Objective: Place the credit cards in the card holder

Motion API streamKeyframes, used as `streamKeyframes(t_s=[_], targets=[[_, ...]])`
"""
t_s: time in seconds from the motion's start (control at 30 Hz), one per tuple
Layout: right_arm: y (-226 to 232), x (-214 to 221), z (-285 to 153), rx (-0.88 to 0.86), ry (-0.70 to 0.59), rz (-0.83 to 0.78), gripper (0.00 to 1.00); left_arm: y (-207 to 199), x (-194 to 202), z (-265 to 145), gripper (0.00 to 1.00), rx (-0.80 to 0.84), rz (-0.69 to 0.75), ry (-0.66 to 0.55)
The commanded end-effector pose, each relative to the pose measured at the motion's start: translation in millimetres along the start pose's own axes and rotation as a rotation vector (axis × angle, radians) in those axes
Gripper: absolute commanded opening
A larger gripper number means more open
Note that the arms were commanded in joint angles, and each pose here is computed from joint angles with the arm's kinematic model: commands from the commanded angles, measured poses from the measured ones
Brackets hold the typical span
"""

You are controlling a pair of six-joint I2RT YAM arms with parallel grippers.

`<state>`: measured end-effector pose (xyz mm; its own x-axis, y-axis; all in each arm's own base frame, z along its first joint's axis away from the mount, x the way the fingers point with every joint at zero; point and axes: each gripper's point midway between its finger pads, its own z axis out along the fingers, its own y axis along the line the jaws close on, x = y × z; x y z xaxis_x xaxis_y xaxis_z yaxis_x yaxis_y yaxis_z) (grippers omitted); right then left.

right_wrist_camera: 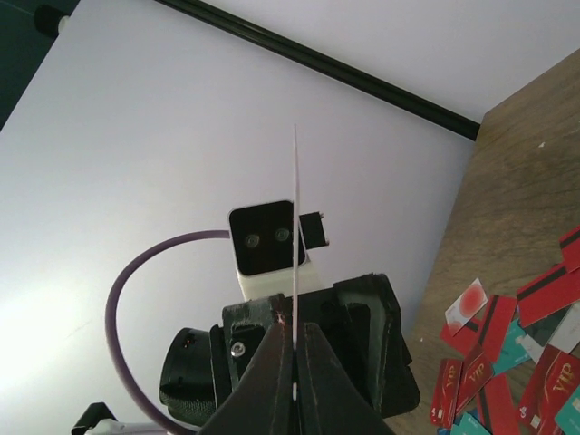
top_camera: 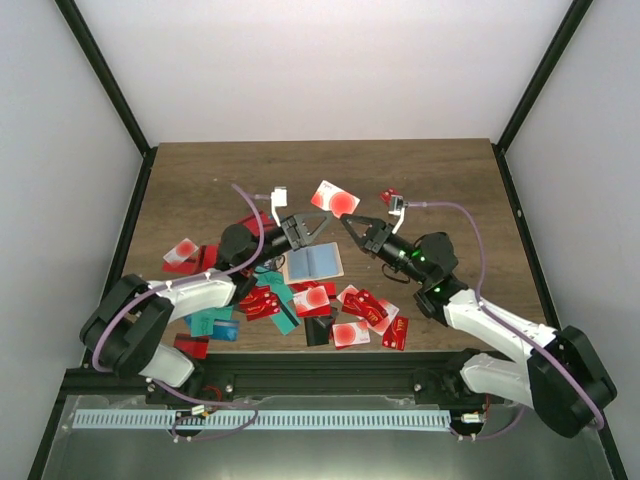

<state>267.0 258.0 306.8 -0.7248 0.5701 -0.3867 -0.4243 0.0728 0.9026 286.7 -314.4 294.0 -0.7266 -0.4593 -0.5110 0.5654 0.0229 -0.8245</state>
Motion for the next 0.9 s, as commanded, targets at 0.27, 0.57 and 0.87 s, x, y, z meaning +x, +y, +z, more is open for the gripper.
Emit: streamKeyframes(t_s=[0.27,0.57,0.87], targets=[[25,5,7,-0.084,0.029,-0.015,0.01,-19,-15,13,0.18,0.064,0.066,-0.030],[17,11,8,-0.011,0.139,-0.153,0.37,-11,-9,8,0.04,0.014,0.068,0.029],[-31,-11,-20,0.178,0.350,-0.314,0.70,12,28,-9,0.04,-0.177,0.154,0.323]])
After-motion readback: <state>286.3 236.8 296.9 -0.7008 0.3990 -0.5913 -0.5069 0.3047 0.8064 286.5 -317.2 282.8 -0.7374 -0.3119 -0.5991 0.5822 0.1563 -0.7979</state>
